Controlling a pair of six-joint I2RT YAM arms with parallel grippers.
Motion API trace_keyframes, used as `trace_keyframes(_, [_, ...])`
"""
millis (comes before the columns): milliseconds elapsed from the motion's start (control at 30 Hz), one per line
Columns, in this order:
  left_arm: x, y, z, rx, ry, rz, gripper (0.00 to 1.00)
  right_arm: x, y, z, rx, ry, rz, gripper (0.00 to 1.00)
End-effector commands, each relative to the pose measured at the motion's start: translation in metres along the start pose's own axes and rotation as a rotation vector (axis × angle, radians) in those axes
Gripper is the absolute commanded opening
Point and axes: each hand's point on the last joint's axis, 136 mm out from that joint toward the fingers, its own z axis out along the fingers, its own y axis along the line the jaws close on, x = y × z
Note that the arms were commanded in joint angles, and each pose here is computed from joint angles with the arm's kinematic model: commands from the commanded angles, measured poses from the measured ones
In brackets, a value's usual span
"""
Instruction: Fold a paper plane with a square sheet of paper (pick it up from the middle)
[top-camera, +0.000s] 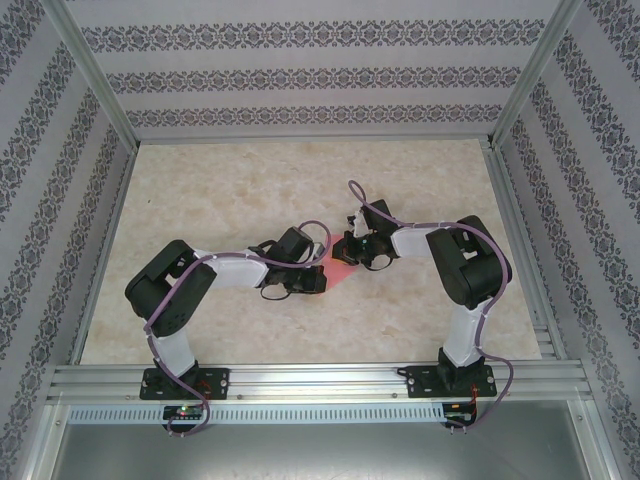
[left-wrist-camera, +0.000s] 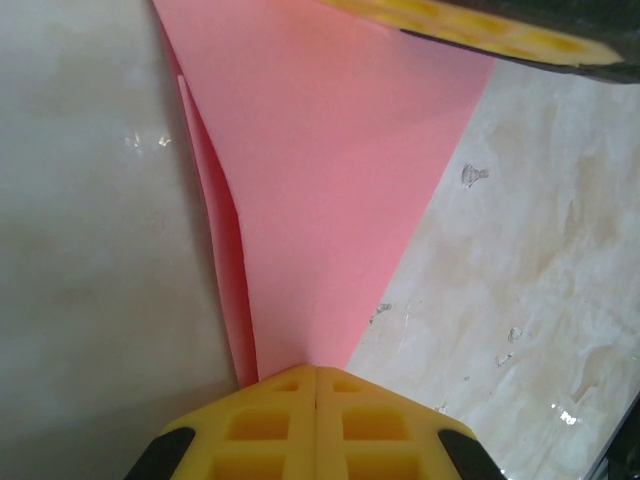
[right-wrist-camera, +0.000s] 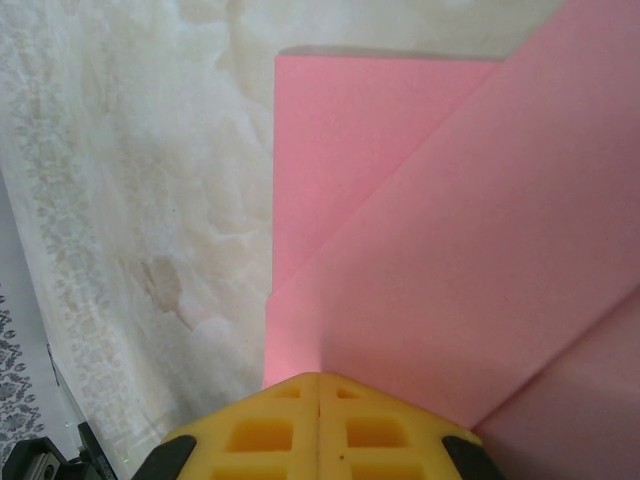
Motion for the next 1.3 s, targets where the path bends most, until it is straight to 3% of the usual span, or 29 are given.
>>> trace_keyframes(0, [0.026,0.015,0.005,-0.037,0.072,-0.015,0.01,0.031,-0.081,0.01,0.263,0.064,0.099,0.0])
trace_keyframes(533, [0.066,0.029,-0.008,-0.092,0.156,0.0,0.01,0.032,-0.086,0.008,0.277,0.07,0.107,0.0])
trace_keyframes(633, [0.05,0.018,-0.016,-0.088,0.097,0.029,0.01,0.033,-0.087,0.008,0.279,0.073,0.109,0.0])
trace_keyframes(867, [-0.021,-0.032,-0.044,-0.021,-0.164,0.127,0.01,0.034,-0.09,0.01,0.281,0.073,0.118,0.0])
trace_keyframes(1267, [-0.057,-0.028,-0.006,-0.028,-0.17,0.102,0.01,0.035,-0.09,0.014,0.269,0.083,0.124,0.0])
